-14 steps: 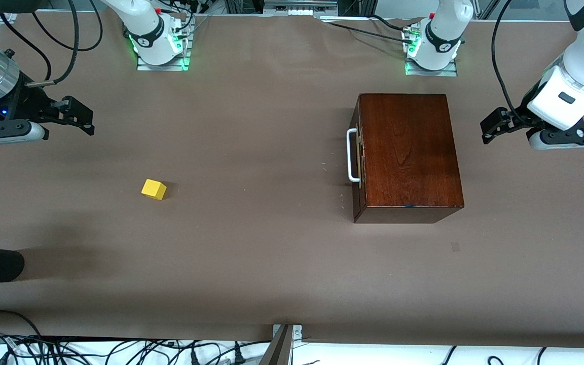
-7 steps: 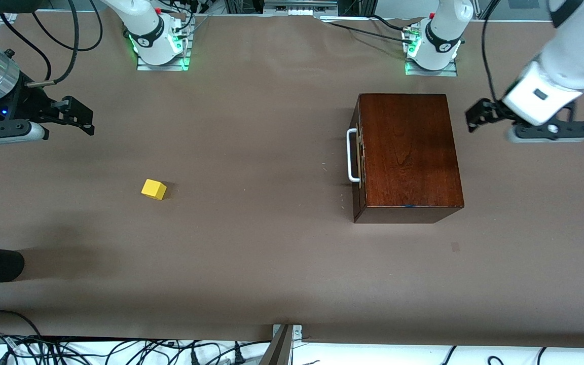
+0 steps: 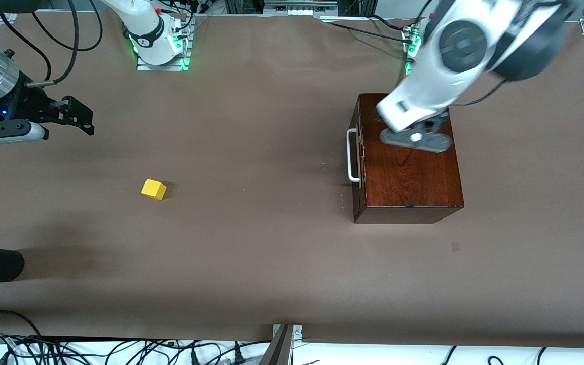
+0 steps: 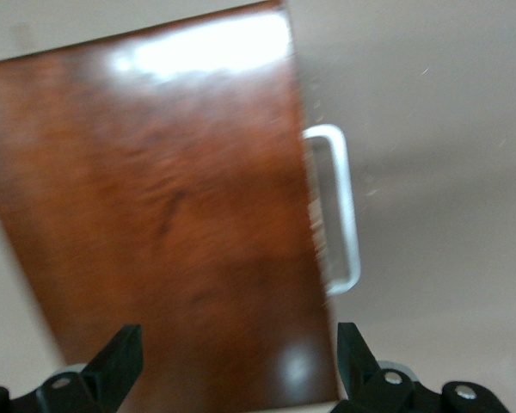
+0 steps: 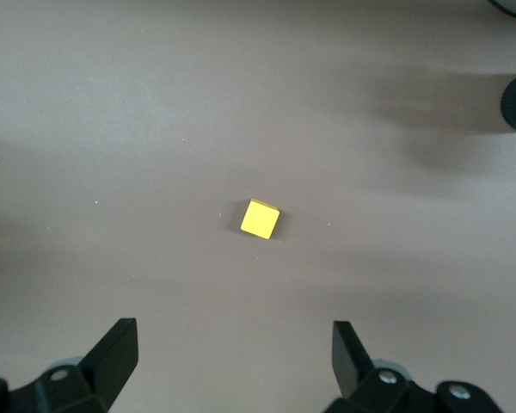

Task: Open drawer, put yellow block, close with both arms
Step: 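Reach the left gripper to the drawer handle while the right gripper approaches the cube, then pull the drawer open with the left gripper while the right gripper grasps the cube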

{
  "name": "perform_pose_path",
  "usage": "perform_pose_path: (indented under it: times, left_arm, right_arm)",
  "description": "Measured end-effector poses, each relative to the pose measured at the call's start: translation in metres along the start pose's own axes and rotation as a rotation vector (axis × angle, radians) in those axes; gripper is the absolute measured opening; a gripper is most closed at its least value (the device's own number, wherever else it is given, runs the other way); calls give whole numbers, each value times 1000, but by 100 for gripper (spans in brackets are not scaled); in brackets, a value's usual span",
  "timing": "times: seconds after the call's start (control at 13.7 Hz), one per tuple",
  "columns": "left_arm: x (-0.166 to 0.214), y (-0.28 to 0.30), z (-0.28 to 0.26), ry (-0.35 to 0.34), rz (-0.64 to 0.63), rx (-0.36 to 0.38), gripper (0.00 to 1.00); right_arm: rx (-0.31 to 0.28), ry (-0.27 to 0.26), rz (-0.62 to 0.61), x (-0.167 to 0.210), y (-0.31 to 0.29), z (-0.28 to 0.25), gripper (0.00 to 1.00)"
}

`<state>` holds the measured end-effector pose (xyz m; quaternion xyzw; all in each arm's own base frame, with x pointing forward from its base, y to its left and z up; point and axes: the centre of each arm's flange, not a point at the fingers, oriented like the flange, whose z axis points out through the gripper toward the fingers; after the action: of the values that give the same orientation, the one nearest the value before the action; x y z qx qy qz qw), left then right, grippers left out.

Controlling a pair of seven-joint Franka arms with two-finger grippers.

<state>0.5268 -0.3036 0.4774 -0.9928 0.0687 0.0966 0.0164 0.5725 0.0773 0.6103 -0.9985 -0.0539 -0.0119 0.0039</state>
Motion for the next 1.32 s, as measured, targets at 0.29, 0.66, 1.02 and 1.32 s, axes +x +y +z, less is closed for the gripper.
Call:
perform_pose_path:
  times: [0.29,0.66,1.02,1.32]
  left_arm:
    - [3,92,55,28,-63,45,100]
    - [4,128,98,70,-115,178,100]
    - [12,138,142,98,-140,285,100]
    - [20,136,158,105,-156,296,100]
  right_arm:
    - [0,-6,0,2,0,4,100]
    - [-5,-80,2,29,-1,64,100]
    - [-15,-221,6,52,-1,158,100]
    - [-22,-206,34,62,2,241,100]
